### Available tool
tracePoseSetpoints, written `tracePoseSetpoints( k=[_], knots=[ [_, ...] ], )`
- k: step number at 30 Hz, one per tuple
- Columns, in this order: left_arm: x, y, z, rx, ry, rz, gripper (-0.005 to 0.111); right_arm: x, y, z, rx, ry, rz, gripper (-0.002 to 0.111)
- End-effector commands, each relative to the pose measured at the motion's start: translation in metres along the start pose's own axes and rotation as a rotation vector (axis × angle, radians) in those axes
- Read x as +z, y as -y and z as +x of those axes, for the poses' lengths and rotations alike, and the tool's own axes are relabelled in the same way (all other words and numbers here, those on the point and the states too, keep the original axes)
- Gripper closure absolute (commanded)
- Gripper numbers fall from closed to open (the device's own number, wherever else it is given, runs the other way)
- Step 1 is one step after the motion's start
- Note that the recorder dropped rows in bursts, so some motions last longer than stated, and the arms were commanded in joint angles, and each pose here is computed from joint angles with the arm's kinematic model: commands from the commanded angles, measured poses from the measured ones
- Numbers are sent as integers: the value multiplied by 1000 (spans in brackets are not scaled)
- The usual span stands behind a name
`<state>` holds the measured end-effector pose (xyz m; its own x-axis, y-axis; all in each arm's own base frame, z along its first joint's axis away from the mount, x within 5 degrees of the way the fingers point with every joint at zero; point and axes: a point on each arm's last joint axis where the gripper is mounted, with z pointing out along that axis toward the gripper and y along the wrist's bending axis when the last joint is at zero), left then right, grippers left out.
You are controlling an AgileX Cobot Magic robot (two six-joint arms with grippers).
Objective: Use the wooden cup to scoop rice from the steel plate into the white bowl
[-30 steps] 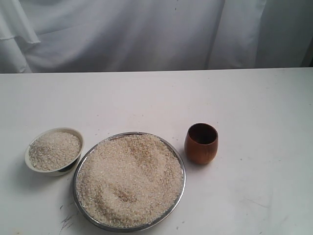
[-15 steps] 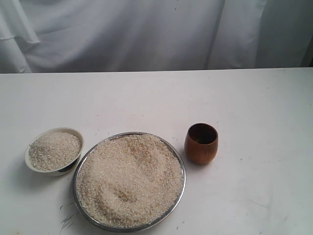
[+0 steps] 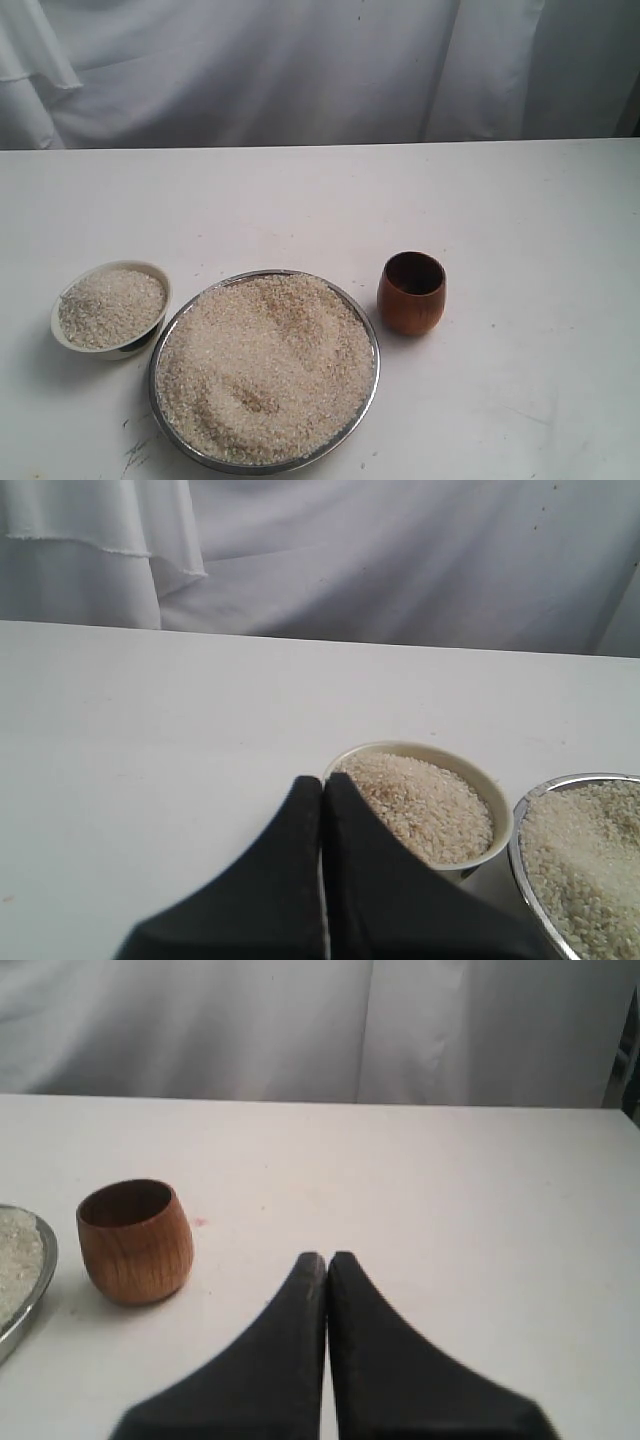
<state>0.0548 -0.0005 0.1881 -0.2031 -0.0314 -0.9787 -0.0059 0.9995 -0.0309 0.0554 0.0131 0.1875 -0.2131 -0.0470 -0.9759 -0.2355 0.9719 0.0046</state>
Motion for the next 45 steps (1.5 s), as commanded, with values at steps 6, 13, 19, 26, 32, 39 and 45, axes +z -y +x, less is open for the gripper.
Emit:
tracePoseSetpoints(
  k=[6,13,19,26,32,39,45],
  knots=[
    [0,0,1,-4,7,2,107,-1,6,5,-1,-37,103,108],
    [0,0,1,-4,7,2,107,-1,9,4,15,-35,153,108],
    [0,0,1,-4,7,2,107,-2,10,4,31,-23,177,108],
    [0,0,1,-4,7,2,107,-3,7,4,141,-10,143,108],
    [0,0,1,-4,7,2,107,-2,5,4,199,-6,125,108],
    [0,0,1,-4,7,2,107,-2,5,4,203,-5,125,108],
    [0,0,1,-4,7,2,107,-2,5,4,203,-5,125,108]
  ],
)
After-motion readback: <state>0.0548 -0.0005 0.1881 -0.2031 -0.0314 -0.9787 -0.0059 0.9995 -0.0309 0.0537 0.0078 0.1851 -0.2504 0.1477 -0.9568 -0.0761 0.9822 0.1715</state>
